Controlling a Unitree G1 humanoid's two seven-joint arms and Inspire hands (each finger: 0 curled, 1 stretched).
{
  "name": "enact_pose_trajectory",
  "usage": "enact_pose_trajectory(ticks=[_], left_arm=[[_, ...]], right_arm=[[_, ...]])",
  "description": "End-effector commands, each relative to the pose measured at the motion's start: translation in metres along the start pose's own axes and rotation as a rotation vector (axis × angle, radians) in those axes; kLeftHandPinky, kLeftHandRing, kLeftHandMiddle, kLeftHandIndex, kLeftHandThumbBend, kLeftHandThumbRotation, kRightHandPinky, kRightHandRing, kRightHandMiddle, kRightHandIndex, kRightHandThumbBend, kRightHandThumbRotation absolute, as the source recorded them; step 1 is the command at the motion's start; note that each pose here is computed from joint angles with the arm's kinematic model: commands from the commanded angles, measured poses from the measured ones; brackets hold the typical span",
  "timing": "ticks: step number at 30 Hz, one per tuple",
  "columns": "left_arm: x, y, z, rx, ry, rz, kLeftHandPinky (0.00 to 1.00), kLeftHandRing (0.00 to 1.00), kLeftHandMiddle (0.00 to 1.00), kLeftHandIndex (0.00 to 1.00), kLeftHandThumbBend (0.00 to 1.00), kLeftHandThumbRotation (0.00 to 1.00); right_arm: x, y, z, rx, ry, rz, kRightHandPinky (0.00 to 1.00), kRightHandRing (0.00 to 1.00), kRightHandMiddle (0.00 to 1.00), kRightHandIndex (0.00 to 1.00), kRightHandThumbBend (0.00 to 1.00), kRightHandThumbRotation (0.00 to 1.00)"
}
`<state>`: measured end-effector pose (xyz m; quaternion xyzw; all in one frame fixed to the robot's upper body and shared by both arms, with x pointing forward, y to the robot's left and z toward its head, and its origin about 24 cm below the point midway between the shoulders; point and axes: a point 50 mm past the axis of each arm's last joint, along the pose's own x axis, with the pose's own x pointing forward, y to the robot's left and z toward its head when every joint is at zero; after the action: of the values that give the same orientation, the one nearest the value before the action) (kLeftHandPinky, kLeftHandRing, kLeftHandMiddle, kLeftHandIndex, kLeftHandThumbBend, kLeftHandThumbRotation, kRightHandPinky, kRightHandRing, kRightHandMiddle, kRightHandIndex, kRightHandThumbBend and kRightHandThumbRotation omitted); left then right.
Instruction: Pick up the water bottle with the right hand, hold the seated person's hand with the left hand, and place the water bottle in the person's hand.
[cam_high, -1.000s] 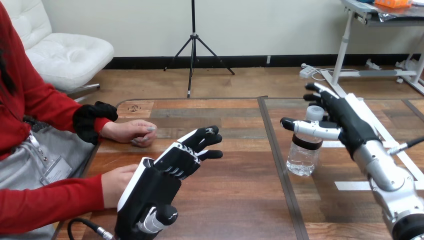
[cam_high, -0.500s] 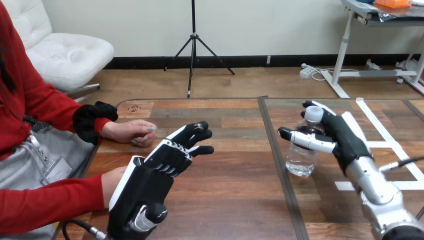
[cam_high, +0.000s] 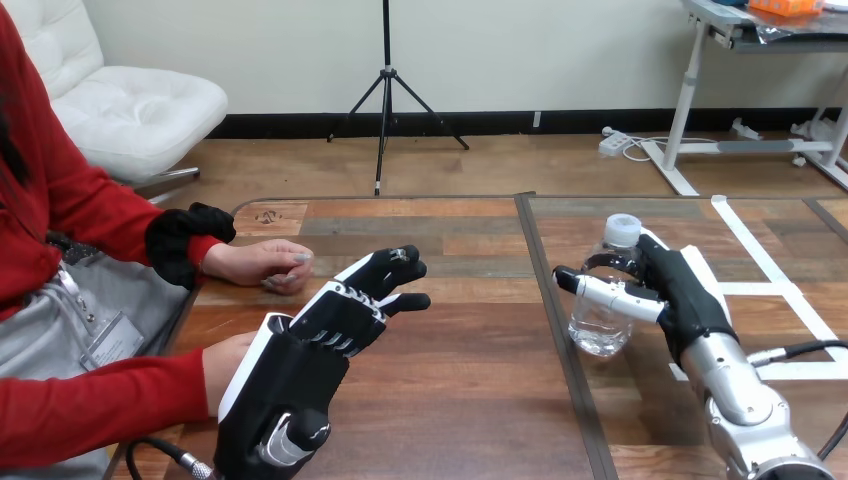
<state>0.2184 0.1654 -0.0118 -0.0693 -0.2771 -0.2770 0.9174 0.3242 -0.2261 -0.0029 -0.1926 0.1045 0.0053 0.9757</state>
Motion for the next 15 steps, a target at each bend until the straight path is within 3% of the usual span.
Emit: enact_pose_trajectory(ticks=[1,15], left_arm=[[0.0181,0.0091,0.0080,0.040,-0.076,-0.018,0.79,0.89,0.90,0.86,0.99,0.75],[0.0182,0.0090,0.0096,0.047,-0.088,-0.022,0.80,0.89,0.90,0.86,0.98,0.75]], right_arm=[[0.0029,0.0067,0.0078,0.006,-0.042,-0.005,0.83,0.91,0.89,0.93,1.00,0.42],[0.0009,0.0140,-0.0004,0.028,0.009,-0.013,0.83,0.89,0.88,0.93,1.00,0.43]])
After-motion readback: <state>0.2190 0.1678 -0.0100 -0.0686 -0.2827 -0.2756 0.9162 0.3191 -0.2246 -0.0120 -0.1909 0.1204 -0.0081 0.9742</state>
